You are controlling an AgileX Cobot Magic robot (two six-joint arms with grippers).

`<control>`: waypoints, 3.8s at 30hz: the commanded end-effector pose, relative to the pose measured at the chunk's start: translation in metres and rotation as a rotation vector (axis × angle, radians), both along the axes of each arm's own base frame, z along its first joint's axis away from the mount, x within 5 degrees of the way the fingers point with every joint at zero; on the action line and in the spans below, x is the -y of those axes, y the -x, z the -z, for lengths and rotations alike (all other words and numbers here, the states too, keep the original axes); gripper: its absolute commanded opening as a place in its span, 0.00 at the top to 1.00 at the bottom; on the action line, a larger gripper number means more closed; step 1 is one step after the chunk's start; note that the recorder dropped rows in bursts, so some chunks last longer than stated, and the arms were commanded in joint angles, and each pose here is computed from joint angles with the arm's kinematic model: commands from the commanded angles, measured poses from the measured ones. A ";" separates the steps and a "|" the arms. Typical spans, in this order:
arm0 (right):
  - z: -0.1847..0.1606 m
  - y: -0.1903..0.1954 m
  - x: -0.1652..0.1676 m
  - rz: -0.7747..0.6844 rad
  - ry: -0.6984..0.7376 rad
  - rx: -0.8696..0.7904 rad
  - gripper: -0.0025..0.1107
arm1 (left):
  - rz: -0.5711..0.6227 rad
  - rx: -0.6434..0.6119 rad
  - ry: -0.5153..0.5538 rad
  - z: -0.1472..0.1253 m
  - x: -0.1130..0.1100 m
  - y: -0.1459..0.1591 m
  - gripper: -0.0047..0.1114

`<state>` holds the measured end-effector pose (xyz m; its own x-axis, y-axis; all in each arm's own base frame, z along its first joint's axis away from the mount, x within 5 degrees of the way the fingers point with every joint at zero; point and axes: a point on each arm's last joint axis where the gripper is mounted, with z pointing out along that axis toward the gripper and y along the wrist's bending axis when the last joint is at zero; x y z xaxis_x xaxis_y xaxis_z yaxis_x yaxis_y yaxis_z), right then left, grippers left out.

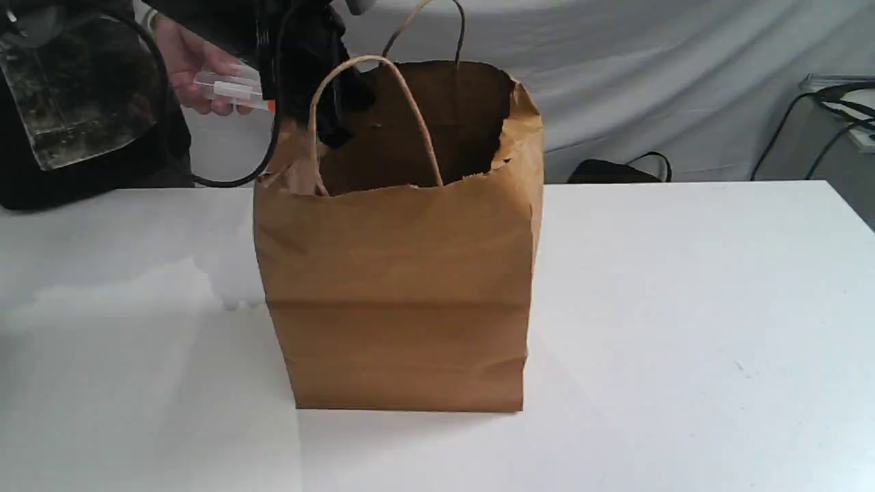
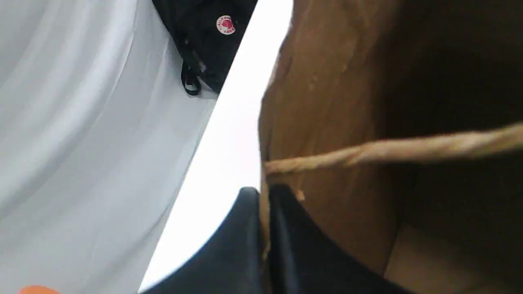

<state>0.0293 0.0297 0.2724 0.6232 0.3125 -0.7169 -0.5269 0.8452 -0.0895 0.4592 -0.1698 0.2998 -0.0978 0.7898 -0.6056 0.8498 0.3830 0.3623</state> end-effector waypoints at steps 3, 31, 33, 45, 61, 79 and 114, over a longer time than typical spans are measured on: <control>0.000 -0.021 -0.010 0.021 0.070 -0.046 0.98 | -0.005 -0.008 0.017 -0.002 0.002 0.001 0.96; -0.063 -0.242 -0.143 -0.345 0.746 -0.523 0.38 | 0.013 -0.046 0.005 0.000 0.002 0.004 0.96; -0.067 -0.247 -0.146 -0.341 0.750 -0.507 0.39 | 0.013 -0.048 0.004 0.001 0.002 0.005 0.96; -0.057 -0.284 -0.154 -0.270 0.786 -0.551 0.40 | 0.021 -0.069 -0.005 0.002 0.002 0.006 0.96; -0.030 -0.275 -0.165 -0.476 0.954 -0.563 0.98 | -0.394 -0.268 0.034 -0.022 -0.016 0.012 0.96; -0.138 -0.238 -0.147 -0.437 0.591 -0.477 0.98 | -0.701 -0.534 0.056 0.006 -0.025 0.028 0.96; -0.128 -0.317 -0.178 -0.433 0.620 -0.585 0.98 | -0.482 -0.521 -0.028 0.010 -0.032 0.041 0.96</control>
